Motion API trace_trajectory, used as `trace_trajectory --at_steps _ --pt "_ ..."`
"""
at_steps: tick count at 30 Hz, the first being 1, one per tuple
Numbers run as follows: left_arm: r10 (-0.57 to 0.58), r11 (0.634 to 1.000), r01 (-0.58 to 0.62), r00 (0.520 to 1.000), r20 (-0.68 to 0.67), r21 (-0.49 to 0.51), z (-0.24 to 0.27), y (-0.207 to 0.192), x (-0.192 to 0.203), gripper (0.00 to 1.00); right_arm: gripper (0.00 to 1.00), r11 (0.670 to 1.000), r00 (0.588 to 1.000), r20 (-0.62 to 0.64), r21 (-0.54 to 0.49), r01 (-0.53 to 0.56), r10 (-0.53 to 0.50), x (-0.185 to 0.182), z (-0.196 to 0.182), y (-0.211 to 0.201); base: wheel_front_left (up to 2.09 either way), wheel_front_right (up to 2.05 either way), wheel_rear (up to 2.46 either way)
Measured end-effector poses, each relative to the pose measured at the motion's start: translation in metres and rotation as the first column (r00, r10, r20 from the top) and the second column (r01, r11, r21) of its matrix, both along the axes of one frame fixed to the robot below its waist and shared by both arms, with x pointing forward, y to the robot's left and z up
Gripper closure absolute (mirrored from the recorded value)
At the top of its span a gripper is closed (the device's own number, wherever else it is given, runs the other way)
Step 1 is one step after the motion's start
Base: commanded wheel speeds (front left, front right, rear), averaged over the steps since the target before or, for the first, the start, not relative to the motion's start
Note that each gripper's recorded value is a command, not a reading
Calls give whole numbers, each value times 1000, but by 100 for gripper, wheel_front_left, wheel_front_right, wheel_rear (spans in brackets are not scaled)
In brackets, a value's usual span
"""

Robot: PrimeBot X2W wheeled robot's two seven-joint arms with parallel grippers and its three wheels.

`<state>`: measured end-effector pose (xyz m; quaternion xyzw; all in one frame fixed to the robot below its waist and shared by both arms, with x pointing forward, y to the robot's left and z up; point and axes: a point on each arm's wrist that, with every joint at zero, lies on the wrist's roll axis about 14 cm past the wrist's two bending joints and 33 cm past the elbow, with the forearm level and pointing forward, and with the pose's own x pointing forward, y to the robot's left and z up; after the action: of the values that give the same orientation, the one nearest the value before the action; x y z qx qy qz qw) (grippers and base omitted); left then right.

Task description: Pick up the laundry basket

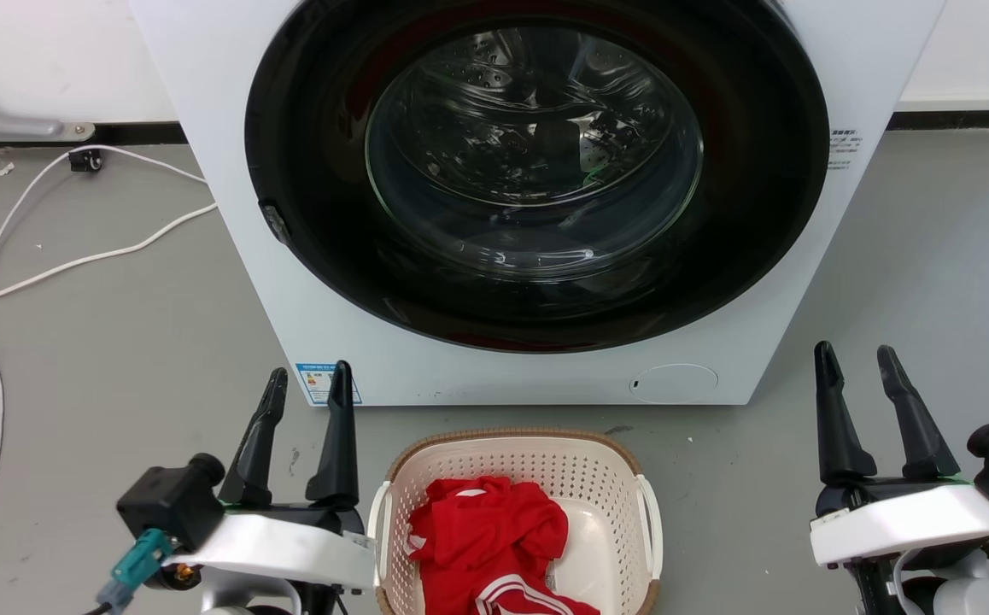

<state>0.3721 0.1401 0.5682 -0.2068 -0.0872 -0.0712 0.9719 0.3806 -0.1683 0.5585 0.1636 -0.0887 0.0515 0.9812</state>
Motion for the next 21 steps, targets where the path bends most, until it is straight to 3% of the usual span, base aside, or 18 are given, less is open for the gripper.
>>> trace_trajectory --at_steps 21 --pt "-41 954 33 999 21 299 -11 -31 -11 0 0 972 1000 7 -235 9 -7 -4 -10 5 0 0 0"
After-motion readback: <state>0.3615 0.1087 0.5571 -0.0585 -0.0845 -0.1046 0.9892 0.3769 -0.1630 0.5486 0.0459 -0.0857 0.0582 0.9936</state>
